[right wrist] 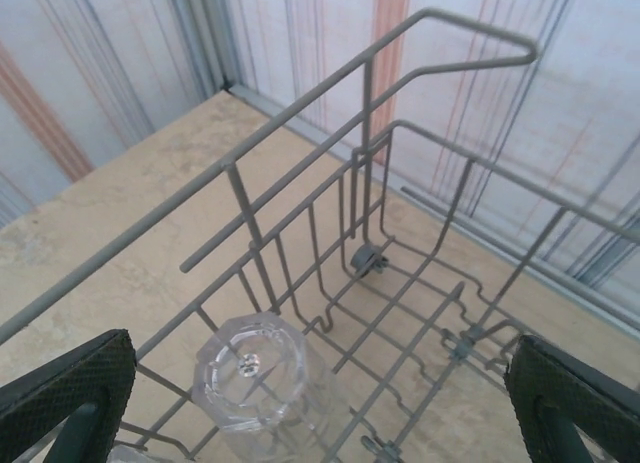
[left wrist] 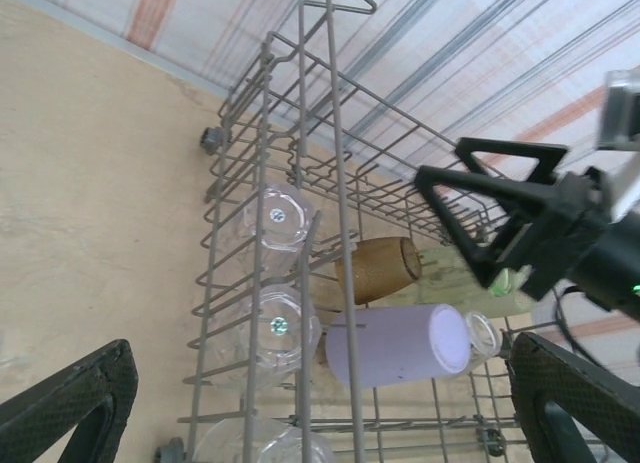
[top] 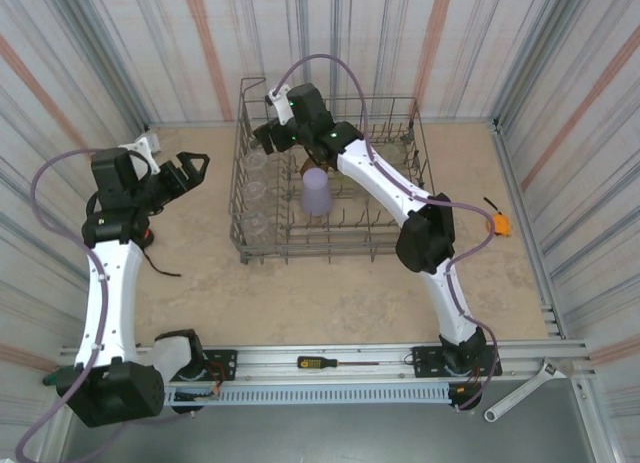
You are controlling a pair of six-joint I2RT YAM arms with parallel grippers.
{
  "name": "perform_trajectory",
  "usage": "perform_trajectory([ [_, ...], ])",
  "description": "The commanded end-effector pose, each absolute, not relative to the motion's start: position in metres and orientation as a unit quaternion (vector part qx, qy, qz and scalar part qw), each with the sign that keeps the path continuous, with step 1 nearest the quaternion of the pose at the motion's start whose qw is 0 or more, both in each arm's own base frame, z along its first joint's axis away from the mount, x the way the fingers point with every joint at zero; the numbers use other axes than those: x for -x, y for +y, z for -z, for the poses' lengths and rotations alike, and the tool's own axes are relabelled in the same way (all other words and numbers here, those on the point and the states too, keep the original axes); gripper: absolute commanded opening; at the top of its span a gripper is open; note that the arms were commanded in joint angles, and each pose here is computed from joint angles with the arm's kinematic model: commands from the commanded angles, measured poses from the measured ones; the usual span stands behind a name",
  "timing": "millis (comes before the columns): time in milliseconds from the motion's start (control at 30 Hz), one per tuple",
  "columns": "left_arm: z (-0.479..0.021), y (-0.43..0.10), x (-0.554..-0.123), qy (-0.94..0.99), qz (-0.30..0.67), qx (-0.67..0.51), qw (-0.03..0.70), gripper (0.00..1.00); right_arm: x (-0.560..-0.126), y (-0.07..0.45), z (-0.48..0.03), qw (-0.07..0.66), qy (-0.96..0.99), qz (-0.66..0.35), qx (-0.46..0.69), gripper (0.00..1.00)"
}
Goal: Load the cups into the dish rack
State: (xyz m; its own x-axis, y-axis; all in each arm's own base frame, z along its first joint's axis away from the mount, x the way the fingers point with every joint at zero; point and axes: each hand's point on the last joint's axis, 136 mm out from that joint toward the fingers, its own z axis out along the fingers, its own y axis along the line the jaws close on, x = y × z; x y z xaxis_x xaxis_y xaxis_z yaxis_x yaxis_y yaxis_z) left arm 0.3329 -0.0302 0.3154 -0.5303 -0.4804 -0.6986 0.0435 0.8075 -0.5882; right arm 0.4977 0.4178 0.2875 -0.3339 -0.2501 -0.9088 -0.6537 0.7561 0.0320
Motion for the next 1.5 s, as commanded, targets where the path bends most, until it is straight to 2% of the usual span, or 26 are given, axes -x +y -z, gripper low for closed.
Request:
perform_trajectory([
  [0, -0.306, -0.015, -0.32, 0.837, 0.231, 0.14, 0.477, 0.99, -0.499, 0.384, -0.318, 0.524, 0.793, -0.182, 0.252, 0.99],
  [333, -0.277, 0.014, -0.304, 0.851, 0.128, 0.158, 0.484, 0.99, -0.473, 0.302, -0.33, 0.528, 0.807, -0.148, 0.22, 0.99],
  [533, -0.262, 0.028, -0.307, 0.848, 0.082, 0.151, 0.501, 0.99, -0.456, 0.222, -0.33, 0.53, 0.827, -0.096, 0.159, 0.99],
  [667, -0.229, 0.041, -0.313, 0.857, 0.047, 0.164, 0.487, 0.99, -0.442, 0.161, -0.327, 0.532, 0.838, -0.067, 0.1, 0.99],
  [867, -0.191, 0.032, -0.327, 0.853, 0.068, 0.136, 0.499, 0.99, -0.416, 0.089, -0.302, 0.524, 0.849, -0.061, 0.04, 0.99],
  [1200, -0.151, 0.065, -0.337, 0.835, -0.008, 0.207, 0.51, 0.99, -0.387, -0.007, -0.25, 0.524, 0.847, -0.02, -0.094, 0.99],
  [1467, -0.13, 0.07, -0.346, 0.827, -0.152, 0.182, 0.51, 0.99, -0.37, -0.052, -0.215, 0.521, 0.833, -0.003, -0.183, 0.99],
])
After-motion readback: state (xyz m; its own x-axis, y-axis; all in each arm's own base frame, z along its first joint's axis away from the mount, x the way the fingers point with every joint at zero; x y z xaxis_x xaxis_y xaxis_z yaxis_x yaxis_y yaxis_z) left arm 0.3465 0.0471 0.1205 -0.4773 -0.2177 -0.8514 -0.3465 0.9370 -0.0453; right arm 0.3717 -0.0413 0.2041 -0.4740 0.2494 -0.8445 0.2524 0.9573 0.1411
